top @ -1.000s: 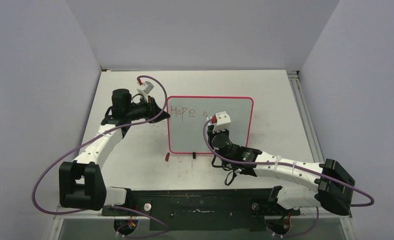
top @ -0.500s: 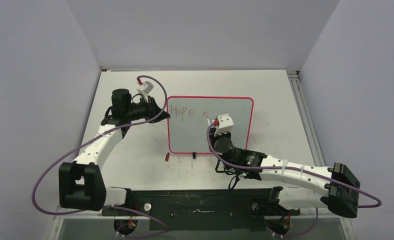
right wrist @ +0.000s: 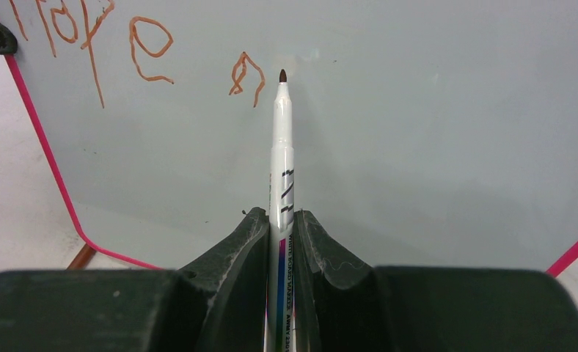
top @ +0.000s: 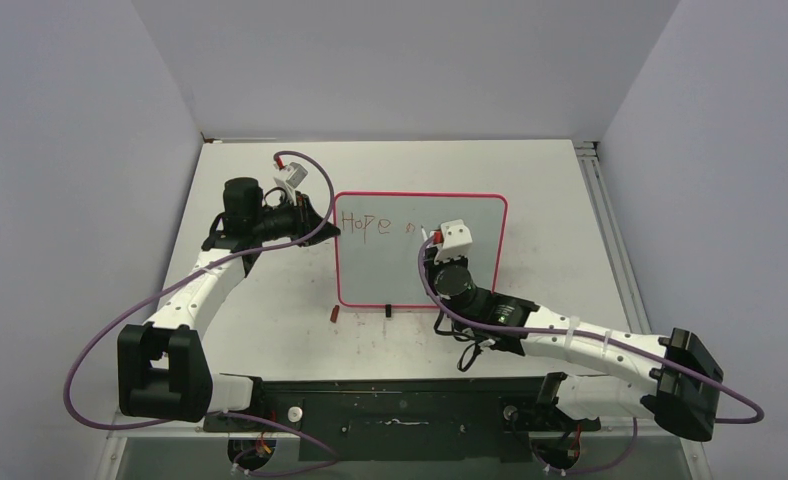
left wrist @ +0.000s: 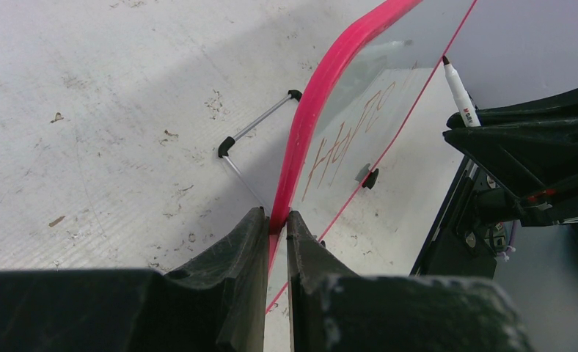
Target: Write a sentence on the whiteboard
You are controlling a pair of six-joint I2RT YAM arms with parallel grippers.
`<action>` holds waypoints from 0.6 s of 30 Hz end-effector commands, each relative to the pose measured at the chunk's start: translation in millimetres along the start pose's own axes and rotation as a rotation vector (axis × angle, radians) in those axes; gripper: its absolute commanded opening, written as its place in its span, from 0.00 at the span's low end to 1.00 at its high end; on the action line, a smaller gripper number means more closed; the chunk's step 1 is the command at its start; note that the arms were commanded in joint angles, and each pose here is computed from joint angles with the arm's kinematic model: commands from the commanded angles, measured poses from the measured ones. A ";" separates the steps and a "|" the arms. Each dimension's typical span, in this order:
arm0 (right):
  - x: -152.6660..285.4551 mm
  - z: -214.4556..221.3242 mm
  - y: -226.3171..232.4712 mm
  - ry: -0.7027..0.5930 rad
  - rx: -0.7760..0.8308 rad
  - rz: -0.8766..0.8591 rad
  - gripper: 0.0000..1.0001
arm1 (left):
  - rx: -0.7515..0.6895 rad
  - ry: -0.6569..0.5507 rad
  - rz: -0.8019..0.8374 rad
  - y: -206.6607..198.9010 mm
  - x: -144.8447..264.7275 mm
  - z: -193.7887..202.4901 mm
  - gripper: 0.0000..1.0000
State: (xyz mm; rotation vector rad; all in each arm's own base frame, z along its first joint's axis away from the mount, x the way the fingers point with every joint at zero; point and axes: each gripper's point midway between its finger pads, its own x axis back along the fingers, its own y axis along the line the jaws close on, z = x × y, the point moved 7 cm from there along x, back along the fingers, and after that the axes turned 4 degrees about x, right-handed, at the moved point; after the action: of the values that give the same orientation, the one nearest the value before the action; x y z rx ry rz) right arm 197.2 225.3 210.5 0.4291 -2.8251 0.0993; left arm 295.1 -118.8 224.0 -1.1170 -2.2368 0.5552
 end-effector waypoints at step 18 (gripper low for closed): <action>-15.1 -4.2 6.1 -0.009 -0.007 -0.024 0.05 | -0.044 -0.048 0.012 -8.8 3.5 -13.3 0.00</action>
State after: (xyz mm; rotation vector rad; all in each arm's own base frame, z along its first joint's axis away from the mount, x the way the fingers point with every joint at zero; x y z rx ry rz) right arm 204.6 229.5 200.2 0.4506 -2.7979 0.1319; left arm 295.0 -119.0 224.0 -1.1174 -2.2366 0.5550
